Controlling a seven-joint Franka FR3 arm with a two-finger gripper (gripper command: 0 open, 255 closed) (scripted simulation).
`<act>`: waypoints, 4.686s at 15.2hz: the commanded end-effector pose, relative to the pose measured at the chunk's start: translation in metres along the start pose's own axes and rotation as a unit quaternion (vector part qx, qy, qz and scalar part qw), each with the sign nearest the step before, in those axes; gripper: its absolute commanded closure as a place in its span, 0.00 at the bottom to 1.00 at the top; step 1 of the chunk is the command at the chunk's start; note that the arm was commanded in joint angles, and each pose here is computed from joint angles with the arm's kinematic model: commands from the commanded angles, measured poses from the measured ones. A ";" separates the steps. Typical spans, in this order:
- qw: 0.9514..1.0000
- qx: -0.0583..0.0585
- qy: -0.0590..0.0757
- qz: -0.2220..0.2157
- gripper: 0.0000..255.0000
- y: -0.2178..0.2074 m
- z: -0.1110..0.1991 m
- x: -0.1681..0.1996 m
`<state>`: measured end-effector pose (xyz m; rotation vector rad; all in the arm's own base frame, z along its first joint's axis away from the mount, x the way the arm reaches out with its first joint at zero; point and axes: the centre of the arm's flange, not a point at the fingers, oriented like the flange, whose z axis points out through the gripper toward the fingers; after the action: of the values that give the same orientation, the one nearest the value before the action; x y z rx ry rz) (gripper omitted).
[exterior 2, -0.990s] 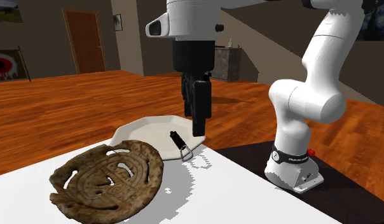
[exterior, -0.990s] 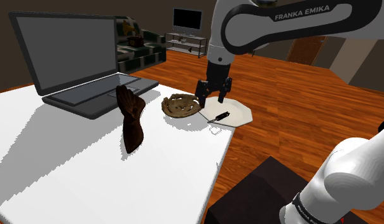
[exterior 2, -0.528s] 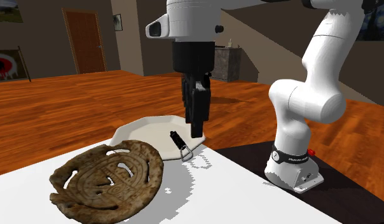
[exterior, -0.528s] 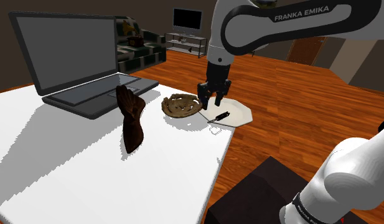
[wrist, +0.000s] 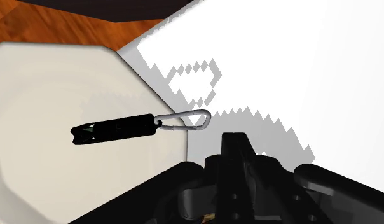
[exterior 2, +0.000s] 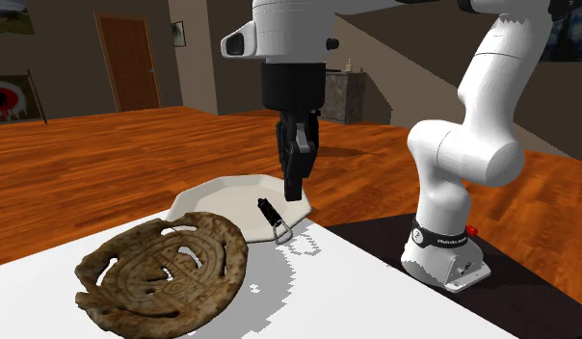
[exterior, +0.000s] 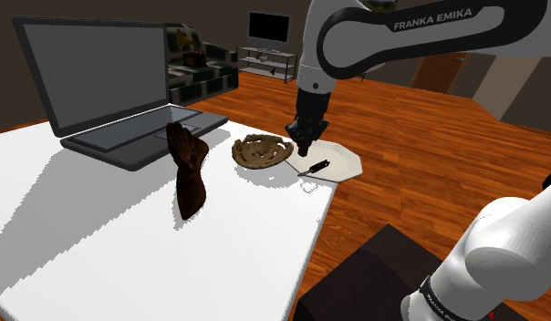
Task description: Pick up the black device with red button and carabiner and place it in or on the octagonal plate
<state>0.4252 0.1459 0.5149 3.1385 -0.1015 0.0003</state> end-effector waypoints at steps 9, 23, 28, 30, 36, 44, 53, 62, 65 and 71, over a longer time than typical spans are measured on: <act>0.847 0.066 -0.070 0.523 0.00 0.098 0.054 0.031; 0.770 0.079 -0.084 0.627 0.00 0.111 0.107 0.020; 0.770 0.079 -0.084 0.627 1.00 0.110 0.107 0.020; 0.770 0.079 -0.084 0.627 1.00 0.110 0.107 0.019; 0.770 0.079 -0.084 0.627 1.00 0.111 0.107 0.020; 0.770 0.079 -0.084 0.627 1.00 0.111 0.065 0.020; 0.770 0.079 -0.084 0.627 1.00 0.134 0.029 0.033; 0.770 0.079 -0.084 0.627 1.00 0.203 0.045 0.073; 0.770 0.079 -0.084 0.627 1.00 0.203 0.061 0.073; 0.770 0.079 -0.084 0.627 1.00 0.203 0.092 0.073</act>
<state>0.4849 -0.0602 0.4275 2.4856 -2.1609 -0.2695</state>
